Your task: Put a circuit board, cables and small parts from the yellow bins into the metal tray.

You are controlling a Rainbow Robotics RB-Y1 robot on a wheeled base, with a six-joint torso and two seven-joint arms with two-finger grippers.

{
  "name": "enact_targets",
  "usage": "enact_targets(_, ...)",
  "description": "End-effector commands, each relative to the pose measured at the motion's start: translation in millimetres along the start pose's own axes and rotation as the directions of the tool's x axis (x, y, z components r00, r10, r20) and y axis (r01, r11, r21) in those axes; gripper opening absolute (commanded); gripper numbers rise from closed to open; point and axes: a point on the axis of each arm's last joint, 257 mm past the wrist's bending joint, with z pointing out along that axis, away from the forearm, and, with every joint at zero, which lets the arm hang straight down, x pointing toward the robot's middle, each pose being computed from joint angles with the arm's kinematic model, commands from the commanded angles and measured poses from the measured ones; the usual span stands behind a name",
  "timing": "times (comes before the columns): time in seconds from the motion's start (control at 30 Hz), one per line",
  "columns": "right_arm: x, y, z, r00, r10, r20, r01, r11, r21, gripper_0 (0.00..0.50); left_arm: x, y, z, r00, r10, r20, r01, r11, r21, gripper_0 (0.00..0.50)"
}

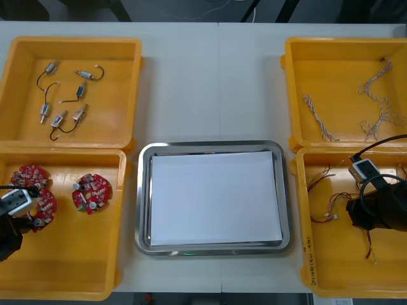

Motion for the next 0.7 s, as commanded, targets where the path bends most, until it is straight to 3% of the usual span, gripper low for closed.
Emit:
enact_targets(0.03, 5, 7, 5, 1.000, 0.018, 0.013, -0.018, 1.000, -0.004, 0.000, -11, 0, -13, 0.999, 0.041, 0.002, -0.041, 0.999, 0.010, 0.000)
enact_targets(0.2, -12, -9, -13, 0.998, 0.001, 0.057, -0.003, 0.999, 0.034, 0.000, -21, 2, -27, 1.000, 0.006, -0.007, -0.006, 1.000, 0.013, 0.000)
enact_targets(0.47, -19, -29, -52, 0.999, -0.008, 0.042, 0.005, 0.998, 0.067, 0.000, -40, 4, -50, 0.999, -0.032, -0.023, 0.032, 0.999, 0.012, 0.000)
enact_targets(0.7, -17, -37, -90, 0.999, 0.018, 0.031, -0.018, 0.999, 0.029, 0.000, -62, -7, -67, 0.995, -0.087, -0.046, 0.088, 0.996, 0.021, 0.000)
